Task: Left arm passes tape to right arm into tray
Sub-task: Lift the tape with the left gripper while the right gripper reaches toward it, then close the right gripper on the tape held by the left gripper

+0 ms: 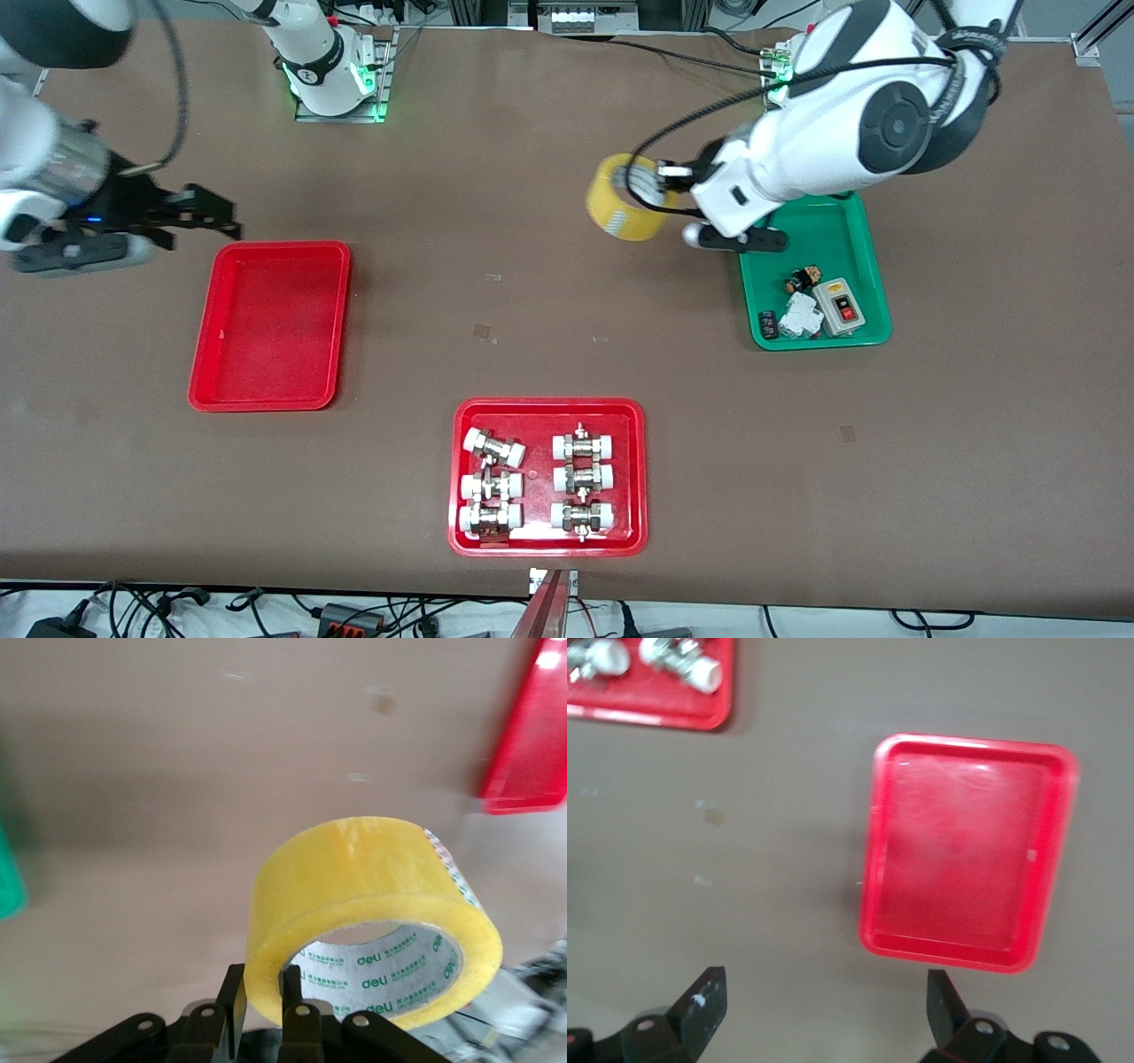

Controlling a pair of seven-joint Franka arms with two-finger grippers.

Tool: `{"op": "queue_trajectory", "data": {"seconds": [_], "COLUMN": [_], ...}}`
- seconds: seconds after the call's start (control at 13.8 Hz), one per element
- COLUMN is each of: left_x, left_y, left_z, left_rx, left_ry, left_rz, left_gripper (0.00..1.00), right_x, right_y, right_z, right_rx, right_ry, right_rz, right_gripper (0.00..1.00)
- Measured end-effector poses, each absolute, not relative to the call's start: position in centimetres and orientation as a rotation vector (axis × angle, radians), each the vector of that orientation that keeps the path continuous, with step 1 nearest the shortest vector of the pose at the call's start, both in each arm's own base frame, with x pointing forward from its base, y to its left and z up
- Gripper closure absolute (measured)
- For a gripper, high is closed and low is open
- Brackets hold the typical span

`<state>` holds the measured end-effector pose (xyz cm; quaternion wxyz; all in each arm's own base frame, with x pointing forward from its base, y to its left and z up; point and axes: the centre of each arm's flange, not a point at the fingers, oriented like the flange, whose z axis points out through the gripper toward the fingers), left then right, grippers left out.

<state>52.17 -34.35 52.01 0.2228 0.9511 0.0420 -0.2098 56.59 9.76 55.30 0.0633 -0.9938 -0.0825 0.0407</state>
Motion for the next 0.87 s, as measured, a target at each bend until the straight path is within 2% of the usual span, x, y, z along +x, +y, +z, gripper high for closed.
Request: {"op": "queue_trajectory", "data": {"seconds": [0.36,0.87], "left_x": [57.2,57.5], "left_y": [-39.9,-42.3], "left_z": [51.5,51.9], "left_rx": [2.269,2.145], "left_ry": [0.288,0.352], "left_rz": [-0.554,-0.536], "left_gripper": [0.79,0.79], "right_x": [54.7,56.4], "right_y": [19.8,24.2], "right_z": [55.3,55.8], "right_rx": [-2.705,-2.37], "right_ry": [-0.346,-0.242], "right_rz": [0.177,0.182], "right_gripper": [0.0,0.0]}}
